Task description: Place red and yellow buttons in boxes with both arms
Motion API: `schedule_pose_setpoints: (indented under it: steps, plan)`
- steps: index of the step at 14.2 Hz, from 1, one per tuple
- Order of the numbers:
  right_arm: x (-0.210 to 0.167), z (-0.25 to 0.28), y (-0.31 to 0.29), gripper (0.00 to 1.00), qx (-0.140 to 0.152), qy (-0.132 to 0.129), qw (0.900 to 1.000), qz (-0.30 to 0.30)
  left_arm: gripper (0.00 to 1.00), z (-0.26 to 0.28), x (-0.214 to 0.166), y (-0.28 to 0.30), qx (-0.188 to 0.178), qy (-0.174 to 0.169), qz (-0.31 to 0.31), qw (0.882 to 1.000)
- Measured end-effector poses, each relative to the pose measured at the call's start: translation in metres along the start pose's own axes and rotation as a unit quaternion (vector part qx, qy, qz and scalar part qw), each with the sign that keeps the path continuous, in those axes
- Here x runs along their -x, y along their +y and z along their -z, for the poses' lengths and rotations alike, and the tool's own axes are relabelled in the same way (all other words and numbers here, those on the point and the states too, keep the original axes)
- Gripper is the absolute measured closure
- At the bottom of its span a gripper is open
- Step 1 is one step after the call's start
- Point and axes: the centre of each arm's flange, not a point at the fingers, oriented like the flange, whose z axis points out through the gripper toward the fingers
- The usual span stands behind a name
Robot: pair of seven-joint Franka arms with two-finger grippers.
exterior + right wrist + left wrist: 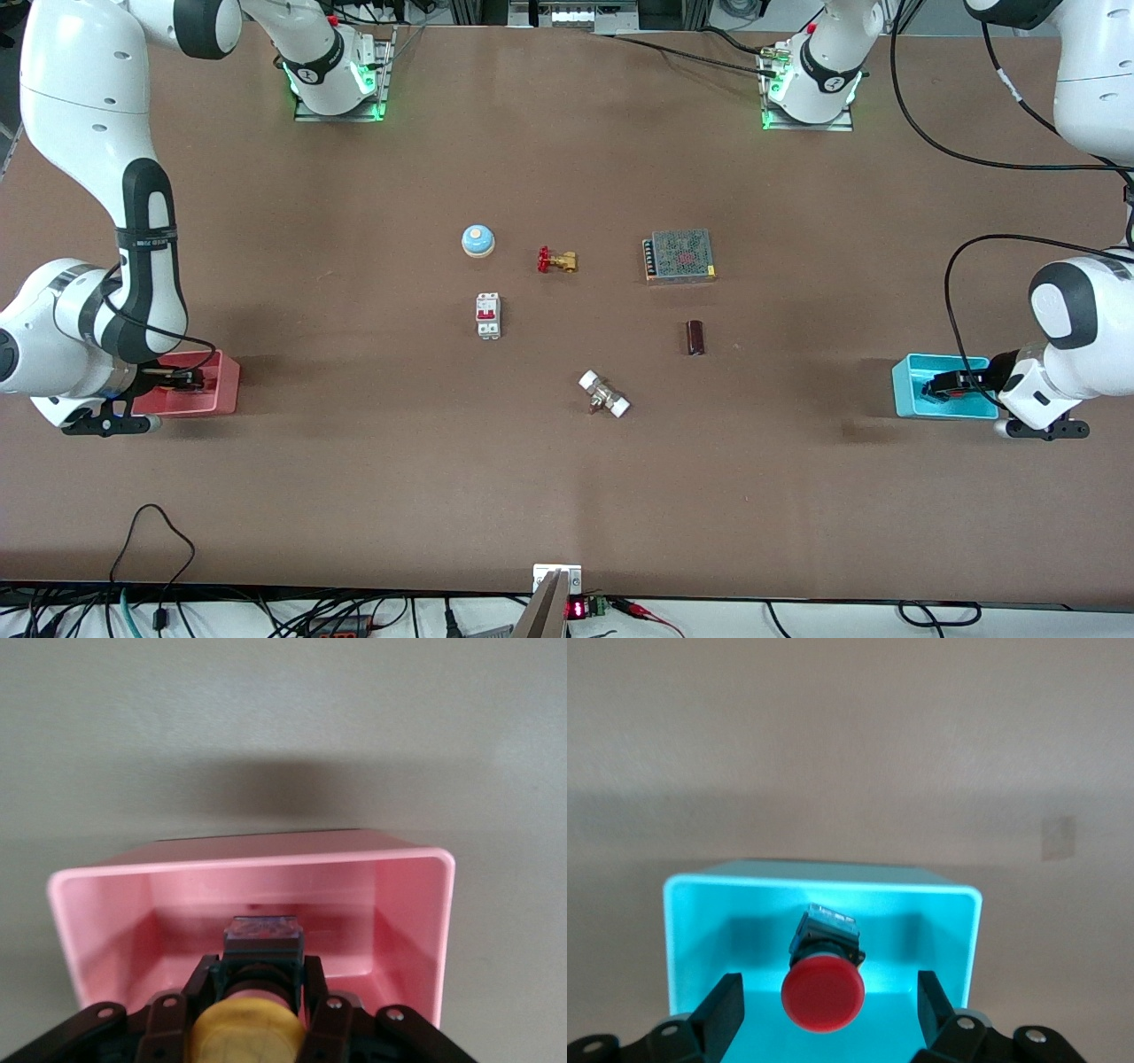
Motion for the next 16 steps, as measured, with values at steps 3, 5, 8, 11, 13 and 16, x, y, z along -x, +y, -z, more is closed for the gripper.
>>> schedule_pose_setpoints:
  steps: [3,5,8,11,13,16]
  plan:
    - [0.0,-0.012,0.002,0.56,-0.009,-0.002,1.0,-0.004,0.03,0.038,-0.011,0.016,-0.002,0.024,-0.01,1.0]
    - [0.0,-0.015,0.001,0.56,-0.011,-0.002,1.0,-0.004,0.0,0.069,-0.007,0.044,-0.002,0.019,-0.018,1.0]
    - [-0.001,-0.015,-0.001,0.33,-0.017,0.001,1.0,-0.006,0.0,0.108,0.008,0.095,-0.007,0.022,-0.02,1.0]
    - [-0.004,-0.009,-0.002,0.04,-0.017,0.007,1.0,-0.005,0.0,0.144,0.032,0.139,-0.012,0.034,-0.008,0.999]
    - [-0.005,0.009,-0.004,0.0,-0.023,0.01,1.0,-0.004,0.0,0.169,0.052,0.159,-0.015,0.035,-0.001,0.999]
    - [-0.002,0.059,-0.003,0.0,-0.036,0.025,0.999,-0.003,0.0,0.22,0.084,0.168,-0.02,0.028,-0.001,0.999]
